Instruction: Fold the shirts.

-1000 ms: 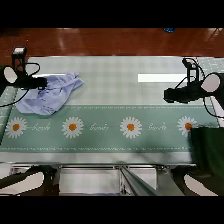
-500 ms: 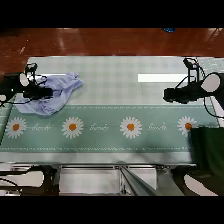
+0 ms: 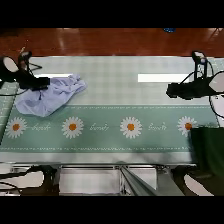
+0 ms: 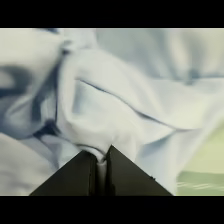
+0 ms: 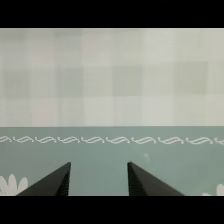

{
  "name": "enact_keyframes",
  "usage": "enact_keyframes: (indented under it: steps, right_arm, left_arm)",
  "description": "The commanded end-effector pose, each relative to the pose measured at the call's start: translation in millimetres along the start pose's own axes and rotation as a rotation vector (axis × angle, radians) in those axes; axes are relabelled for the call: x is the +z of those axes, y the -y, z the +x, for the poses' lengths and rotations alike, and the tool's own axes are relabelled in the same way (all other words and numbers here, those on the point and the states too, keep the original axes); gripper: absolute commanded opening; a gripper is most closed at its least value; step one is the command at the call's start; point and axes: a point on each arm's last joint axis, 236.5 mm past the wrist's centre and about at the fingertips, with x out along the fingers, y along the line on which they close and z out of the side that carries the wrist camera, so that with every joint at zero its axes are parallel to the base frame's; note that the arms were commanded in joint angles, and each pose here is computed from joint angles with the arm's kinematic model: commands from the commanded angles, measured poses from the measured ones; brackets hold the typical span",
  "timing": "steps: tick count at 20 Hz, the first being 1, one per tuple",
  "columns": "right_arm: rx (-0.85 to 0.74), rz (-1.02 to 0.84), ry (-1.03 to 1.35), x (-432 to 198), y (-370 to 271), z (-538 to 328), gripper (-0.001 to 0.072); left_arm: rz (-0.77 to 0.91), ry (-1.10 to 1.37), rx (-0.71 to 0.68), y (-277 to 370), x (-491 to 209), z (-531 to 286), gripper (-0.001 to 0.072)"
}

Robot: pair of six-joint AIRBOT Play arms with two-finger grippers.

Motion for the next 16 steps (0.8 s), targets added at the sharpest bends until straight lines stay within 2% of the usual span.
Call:
enact_keyframes:
  steps: [1,5,8,10,13,16]
  right_arm:
    - [0.033,-0.011,0.136,19.4,-10.7,-48.0,0.0409]
    - [0.083,-0.021,0.273,21.9,-23.0,-106.0,0.0409]
    - [0.103,-0.034,0.361,18.9,-27.0,-142.6,0.0409]
    - [0.113,-0.041,0.410,16.1,-28.8,-162.5,0.0409]
    - [0.124,-0.049,0.471,13.0,-30.4,-185.0,0.0409]
    - [0.124,-0.053,0.492,11.5,-30.2,-192.9,0.0409]
  left_arm:
    - [-0.015,0.317,-0.233,68.9,75.0,-115.0,0.0025]
    - [0.065,0.621,-0.342,115.1,106.1,-259.5,0.0025]
    - [0.160,0.782,-0.410,154.3,101.2,-346.4,0.0025]
    - [0.226,0.862,-0.514,191.6,88.3,-398.5,0.0025]
    - [0.332,0.858,-0.682,249.0,51.8,-430.9,0.0025]
    - [0.446,0.765,-0.827,311.2,5.8,-420.5,0.0025]
